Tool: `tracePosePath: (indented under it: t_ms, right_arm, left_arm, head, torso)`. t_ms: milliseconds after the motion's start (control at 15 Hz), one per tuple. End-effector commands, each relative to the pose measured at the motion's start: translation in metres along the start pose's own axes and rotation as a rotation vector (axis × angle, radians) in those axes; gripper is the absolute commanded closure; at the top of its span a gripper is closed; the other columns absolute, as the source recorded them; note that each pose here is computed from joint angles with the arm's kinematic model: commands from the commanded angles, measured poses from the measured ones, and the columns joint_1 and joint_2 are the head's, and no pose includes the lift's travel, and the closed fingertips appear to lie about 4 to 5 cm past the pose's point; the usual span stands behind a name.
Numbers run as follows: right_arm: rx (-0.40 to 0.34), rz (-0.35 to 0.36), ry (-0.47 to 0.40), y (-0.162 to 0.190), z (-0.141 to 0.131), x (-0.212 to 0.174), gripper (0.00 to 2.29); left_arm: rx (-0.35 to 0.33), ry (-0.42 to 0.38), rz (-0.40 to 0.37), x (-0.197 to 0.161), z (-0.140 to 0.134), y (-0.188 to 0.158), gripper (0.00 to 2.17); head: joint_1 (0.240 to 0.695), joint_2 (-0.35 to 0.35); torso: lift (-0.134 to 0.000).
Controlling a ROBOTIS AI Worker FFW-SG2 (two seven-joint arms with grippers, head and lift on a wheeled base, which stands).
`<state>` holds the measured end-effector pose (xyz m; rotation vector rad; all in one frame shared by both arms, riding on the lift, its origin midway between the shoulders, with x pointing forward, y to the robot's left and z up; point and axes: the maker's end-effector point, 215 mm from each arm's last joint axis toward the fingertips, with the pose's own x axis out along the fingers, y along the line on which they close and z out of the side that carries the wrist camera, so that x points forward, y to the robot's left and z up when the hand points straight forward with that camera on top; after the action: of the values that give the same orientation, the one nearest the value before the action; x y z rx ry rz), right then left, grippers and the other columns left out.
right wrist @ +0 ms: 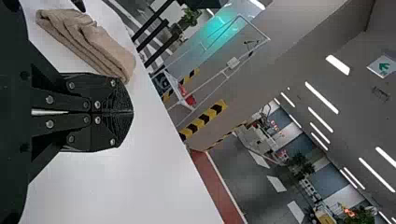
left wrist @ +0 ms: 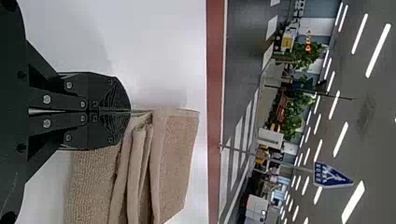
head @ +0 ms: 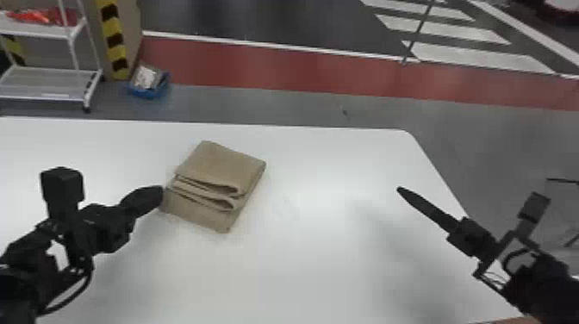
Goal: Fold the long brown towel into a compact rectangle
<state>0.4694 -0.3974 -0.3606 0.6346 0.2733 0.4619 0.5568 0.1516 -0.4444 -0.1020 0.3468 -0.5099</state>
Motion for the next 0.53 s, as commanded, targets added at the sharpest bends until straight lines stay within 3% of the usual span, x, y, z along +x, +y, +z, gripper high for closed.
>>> tracePosePath:
  t_ms: [0, 333, 467]
  right_arm:
    - [0.002, 0.007, -0.004, 0.002, 0.003, -0.002, 2.01]
    - [0.002, 0.025, -0.022, 0.007, 0.010, -0.002, 2.01]
    - [0.001, 0.026, -0.024, 0.007, 0.011, -0.003, 2.01]
  left_arm:
    - [0.002, -0.001, -0.002, 0.002, -0.001, -0.003, 1.33]
    - [-0.020, 0.050, -0.020, -0.005, -0.023, -0.015, 1.33]
    - [-0.017, 0.038, -0.020, -0.007, -0.020, -0.019, 1.33]
  head:
    - [0.695, -0.258]
    - [0.695, -0.267]
    - [0.695, -0.272]
  torso:
    - [-0.123]
    - [-0.123]
    - [-0.123]
